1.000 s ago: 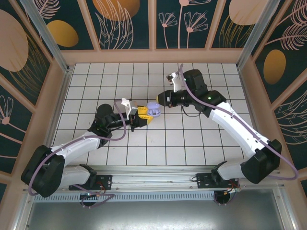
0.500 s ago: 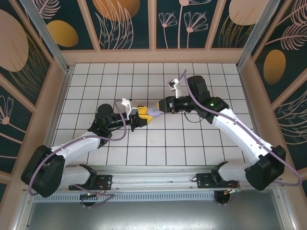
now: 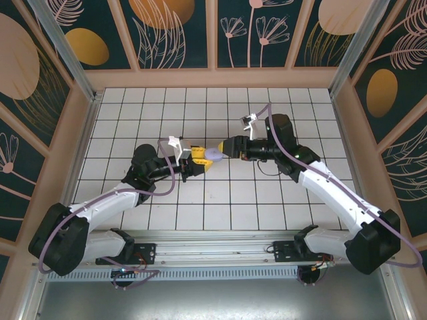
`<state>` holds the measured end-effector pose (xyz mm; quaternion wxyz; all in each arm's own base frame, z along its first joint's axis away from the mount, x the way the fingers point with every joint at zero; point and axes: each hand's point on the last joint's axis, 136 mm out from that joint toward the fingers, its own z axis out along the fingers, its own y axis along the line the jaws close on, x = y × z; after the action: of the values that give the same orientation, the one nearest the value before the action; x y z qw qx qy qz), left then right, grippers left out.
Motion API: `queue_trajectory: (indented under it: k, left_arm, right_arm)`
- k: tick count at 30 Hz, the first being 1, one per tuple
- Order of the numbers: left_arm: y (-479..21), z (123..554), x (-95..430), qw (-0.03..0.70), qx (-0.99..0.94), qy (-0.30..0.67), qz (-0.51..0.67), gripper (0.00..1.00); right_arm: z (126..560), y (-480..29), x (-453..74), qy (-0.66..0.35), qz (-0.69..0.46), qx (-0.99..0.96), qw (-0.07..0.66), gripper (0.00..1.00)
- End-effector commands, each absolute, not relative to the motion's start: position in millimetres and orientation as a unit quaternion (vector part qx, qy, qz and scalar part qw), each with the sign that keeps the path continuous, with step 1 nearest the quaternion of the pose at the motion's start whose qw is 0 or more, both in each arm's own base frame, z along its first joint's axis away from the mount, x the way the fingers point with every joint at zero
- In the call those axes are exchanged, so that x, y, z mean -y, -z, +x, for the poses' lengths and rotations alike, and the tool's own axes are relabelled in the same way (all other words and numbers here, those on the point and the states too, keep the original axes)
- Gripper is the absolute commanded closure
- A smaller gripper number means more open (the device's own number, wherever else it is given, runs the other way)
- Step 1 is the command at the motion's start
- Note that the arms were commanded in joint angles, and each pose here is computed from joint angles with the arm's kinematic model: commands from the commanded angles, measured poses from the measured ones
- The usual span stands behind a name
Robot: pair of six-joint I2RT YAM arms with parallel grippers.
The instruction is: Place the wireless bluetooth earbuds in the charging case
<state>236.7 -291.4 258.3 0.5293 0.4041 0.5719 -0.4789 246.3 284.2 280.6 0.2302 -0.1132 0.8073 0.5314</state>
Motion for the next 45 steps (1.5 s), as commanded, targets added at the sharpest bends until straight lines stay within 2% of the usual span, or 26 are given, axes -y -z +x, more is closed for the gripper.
queue_trajectory:
  k: [1, 11, 19, 22, 27, 32, 39, 45]
  left_arm:
    - [-286, 238, 292, 0.566, -0.54, 0.471, 0.408, 0.85]
    - [-291, 247, 295, 0.574, -0.538, 0.469, 0.401, 0.84]
    - [-284, 249, 295, 0.567, -0.549, 0.465, 0.401, 0.79]
    - [-281, 248, 294, 0.568, -0.55, 0.464, 0.401, 0.69]
    - [-273, 247, 287, 0.573, -0.564, 0.445, 0.395, 0.47]
    - [-259, 252, 275, 0.578, -0.598, 0.404, 0.381, 0.36]
    - [-253, 252, 256, 0.6, -0.619, 0.359, 0.359, 0.32]
    - [-246, 248, 250, 0.598, -0.628, 0.354, 0.351, 0.32]
  right_arm:
    - [243, -295, -291, -0.576, -0.108, -0.781, 0.216, 0.46]
    - [231, -292, -309, -0.606, -0.111, -0.769, 0.169, 0.48]
    - [233, -297, -309, -0.628, -0.1, -0.753, 0.169, 0.67]
    - [237, -297, -306, -0.63, -0.089, -0.752, 0.173, 0.73]
    - [246, -293, -298, -0.622, -0.066, -0.759, 0.182, 0.74]
    - [281, -260, -259, -0.557, -0.003, -0.803, 0.213, 0.76]
    - [314, -198, -213, -0.496, 0.052, -0.839, 0.215, 0.76]
    - [326, -134, -210, -0.456, 0.056, -0.871, 0.173, 0.77]
